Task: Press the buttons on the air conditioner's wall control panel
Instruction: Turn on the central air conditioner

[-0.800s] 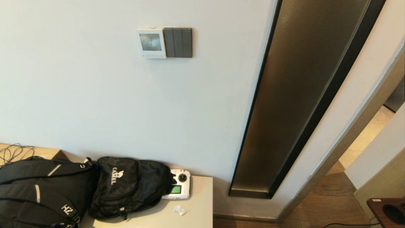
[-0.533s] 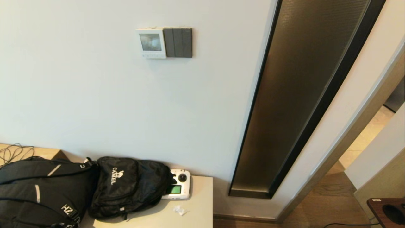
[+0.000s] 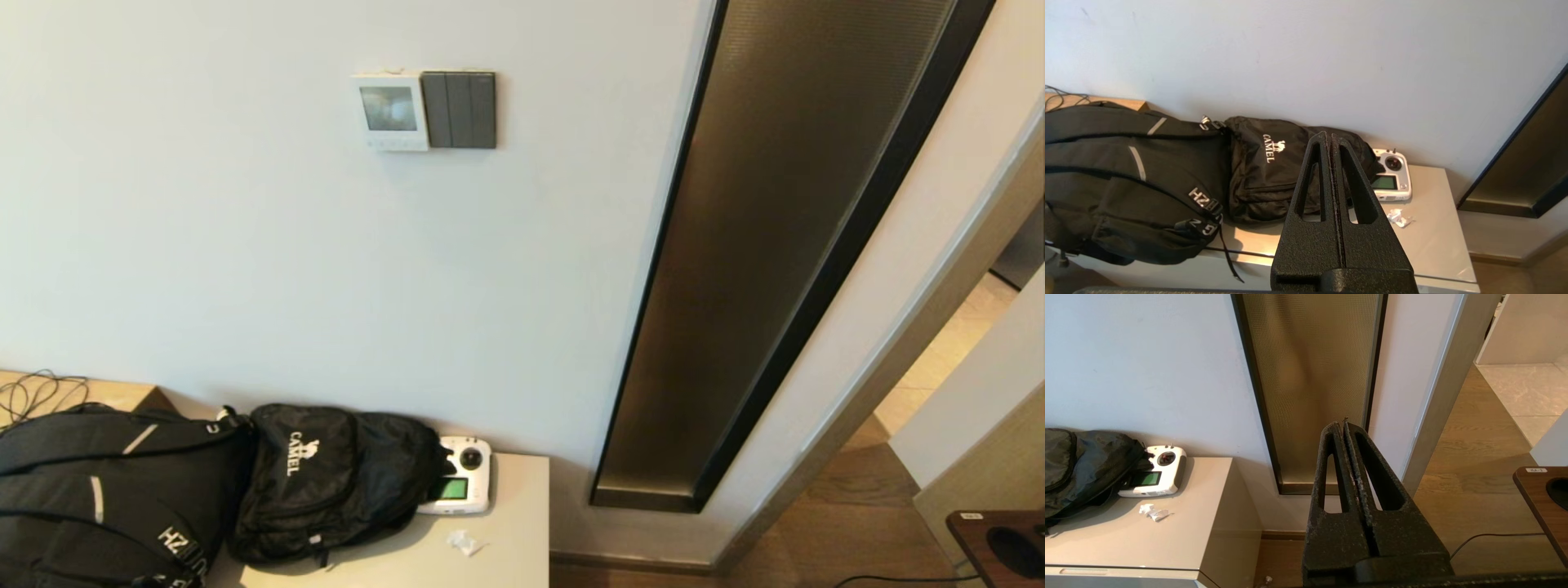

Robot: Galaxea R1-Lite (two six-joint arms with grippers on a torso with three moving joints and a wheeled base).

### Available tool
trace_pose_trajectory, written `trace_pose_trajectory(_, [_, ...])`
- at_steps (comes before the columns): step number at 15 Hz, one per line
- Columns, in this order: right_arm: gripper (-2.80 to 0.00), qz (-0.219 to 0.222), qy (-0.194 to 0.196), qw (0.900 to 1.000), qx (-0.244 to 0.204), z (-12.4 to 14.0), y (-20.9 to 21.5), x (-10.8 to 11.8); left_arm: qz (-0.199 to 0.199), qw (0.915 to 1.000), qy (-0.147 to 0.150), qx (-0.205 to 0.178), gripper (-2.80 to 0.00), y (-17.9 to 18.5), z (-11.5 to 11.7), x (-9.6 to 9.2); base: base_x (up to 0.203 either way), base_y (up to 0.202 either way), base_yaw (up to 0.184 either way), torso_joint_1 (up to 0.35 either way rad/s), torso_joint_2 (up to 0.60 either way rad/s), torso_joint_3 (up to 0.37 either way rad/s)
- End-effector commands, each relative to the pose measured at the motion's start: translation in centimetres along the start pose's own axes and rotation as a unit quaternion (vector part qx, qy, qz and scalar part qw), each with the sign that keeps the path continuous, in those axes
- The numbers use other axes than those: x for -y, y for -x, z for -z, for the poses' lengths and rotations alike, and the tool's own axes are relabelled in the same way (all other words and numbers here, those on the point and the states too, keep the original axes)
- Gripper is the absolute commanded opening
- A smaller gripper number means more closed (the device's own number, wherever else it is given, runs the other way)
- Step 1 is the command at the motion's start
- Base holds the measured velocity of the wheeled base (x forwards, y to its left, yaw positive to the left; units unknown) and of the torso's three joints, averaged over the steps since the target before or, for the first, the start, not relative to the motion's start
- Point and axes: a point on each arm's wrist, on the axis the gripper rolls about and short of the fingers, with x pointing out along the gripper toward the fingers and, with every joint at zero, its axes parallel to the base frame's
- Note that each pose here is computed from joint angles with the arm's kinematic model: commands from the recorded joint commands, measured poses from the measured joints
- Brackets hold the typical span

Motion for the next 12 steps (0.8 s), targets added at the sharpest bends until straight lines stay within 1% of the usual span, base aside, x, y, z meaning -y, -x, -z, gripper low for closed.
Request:
trace_pose_trajectory(1, [-2.80, 0.000, 0.001, 1.000, 0.000, 0.0, 0.0, 0.0, 0.000, 1.0000, -0.003, 0.001, -2.80, 0.0, 0.0, 0.0, 0.000, 0.000, 0.000, 0.000, 0.00, 0.000])
trace_pose_trajectory(2, [-2.80, -0.001, 0.000, 1.000, -0.002, 0.0, 0.0, 0.0, 0.000, 1.0000, -0.009, 0.002, -2.80, 0.0, -0.1, 0.0, 0.000, 0.000, 0.000, 0.000, 0.00, 0.000])
trace_pose_trajectory(3, [-2.80, -0.001, 0.001, 1.000, -0.001, 0.0, 0.0, 0.0, 0.000, 0.9999, -0.008, 0.006, -2.80, 0.1, -0.3, 0.0, 0.000, 0.000, 0.000, 0.000, 0.00, 0.000])
trace_pose_trajectory(5, [-2.80, 0.000, 0.001, 1.000, -0.002, 0.0, 0.0, 0.0, 0.003, 0.9993, -0.005, 0.036, -2.80, 0.8, -2.5, 0.0, 0.000, 0.000, 0.000, 0.000, 0.00, 0.000])
trace_pose_trajectory(6, [-2.80, -0.001, 0.001, 1.000, -0.002, 0.0, 0.0, 0.0, 0.010, 0.9991, -0.005, 0.042, -2.80, 1.0, -3.6, 0.1, 0.000, 0.000, 0.000, 0.000, 0.00, 0.000])
trace_pose_trajectory(8, [-2.80, -0.001, 0.001, 1.000, -0.002, 0.0, 0.0, 0.0, 0.033, 0.9989, -0.005, 0.032, -2.80, 0.6, -6.5, 0.2, 0.000, 0.000, 0.000, 0.000, 0.00, 0.000])
trace_pose_trajectory(9, [-2.80, -0.001, 0.001, 1.000, -0.002, 0.0, 0.0, 0.0, 0.043, 0.9985, -0.005, 0.033, -2.80, 0.3, -8.4, 0.2, 0.000, 0.000, 0.000, 0.000, 0.00, 0.000])
trace_pose_trajectory(12, [-2.80, -0.001, 0.001, 1.000, -0.002, 0.0, 0.0, 0.0, 0.074, 0.9969, 0.001, 0.028, -2.80, -2.2, -13.6, 0.4, 0.000, 0.000, 0.000, 0.000, 0.00, 0.000])
